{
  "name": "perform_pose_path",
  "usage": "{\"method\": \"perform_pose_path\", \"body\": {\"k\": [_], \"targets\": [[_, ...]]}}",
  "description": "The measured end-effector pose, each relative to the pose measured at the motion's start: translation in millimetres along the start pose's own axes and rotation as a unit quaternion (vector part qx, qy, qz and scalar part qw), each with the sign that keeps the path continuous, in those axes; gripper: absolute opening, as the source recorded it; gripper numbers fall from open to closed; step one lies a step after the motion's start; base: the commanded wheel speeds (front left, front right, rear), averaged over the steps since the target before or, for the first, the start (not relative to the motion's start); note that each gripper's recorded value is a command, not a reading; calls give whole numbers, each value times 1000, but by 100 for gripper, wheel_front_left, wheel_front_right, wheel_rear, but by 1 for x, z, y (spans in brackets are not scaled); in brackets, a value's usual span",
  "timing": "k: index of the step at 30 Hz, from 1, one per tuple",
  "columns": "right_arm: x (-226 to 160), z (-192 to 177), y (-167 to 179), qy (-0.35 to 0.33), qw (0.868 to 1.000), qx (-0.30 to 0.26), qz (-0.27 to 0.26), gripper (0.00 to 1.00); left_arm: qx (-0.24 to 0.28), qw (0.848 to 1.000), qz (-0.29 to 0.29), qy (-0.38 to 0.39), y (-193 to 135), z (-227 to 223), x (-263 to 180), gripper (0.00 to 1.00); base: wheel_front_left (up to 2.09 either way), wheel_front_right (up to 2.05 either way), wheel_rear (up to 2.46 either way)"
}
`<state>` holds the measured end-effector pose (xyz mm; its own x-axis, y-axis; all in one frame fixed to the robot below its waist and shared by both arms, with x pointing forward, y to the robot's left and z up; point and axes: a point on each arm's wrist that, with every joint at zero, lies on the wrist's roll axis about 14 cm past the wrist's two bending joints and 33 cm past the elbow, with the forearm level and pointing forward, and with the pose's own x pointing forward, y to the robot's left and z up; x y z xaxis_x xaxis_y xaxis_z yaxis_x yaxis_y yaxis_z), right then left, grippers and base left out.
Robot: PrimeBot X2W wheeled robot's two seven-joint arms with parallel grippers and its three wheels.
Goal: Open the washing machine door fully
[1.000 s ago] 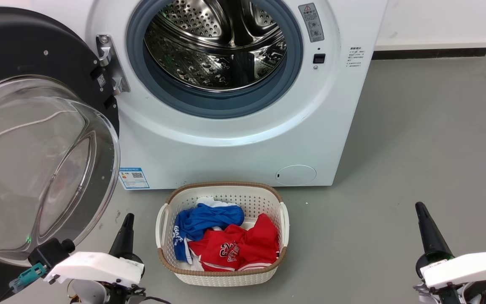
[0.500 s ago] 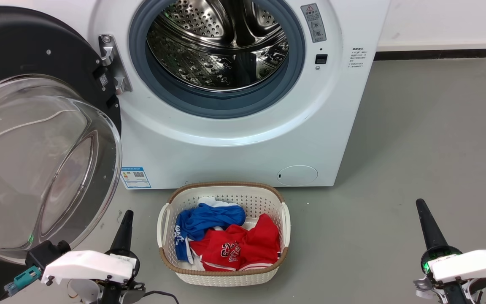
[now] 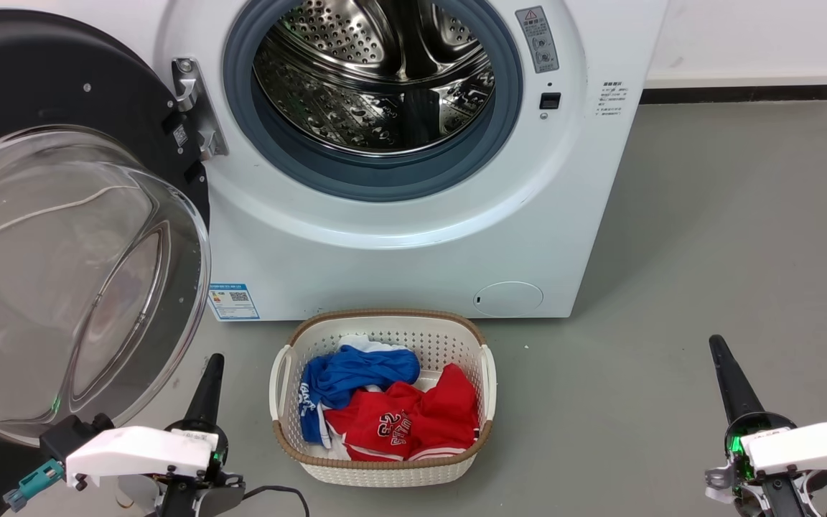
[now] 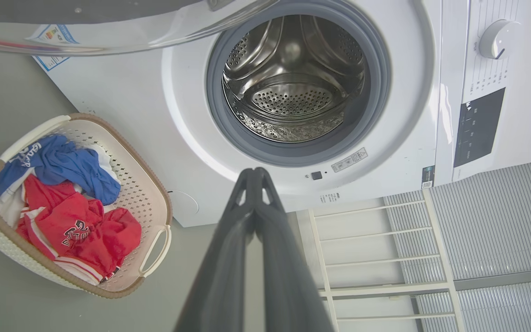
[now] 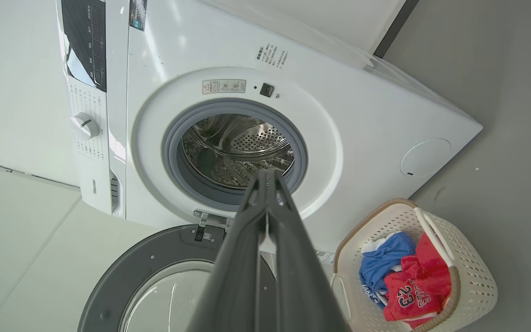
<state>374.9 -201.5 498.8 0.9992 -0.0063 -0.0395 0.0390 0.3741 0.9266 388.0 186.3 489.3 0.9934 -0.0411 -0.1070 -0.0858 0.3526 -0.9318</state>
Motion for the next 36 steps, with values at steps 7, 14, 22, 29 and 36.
{"method": "perform_pose_path", "body": {"k": [7,14,22,29,36], "targets": [[2,0,1,0,999,34,3,0,-31,999,-6,-2,-1,2,0,0,0,0,0],[5,0,2,0,998,65,5,0,-62,998,-12,-7,-3,5,0,0,0,0,0],[6,0,3,0,995,99,7,0,-93,995,-19,-12,-4,8,-1,0,0,0,0],[8,0,3,0,992,127,8,0,-119,992,-27,-17,-6,11,-1,0,0,0,0],[9,1,4,-1,988,153,10,0,-144,989,-33,-21,-7,13,-2,0,0,0,0]]}}
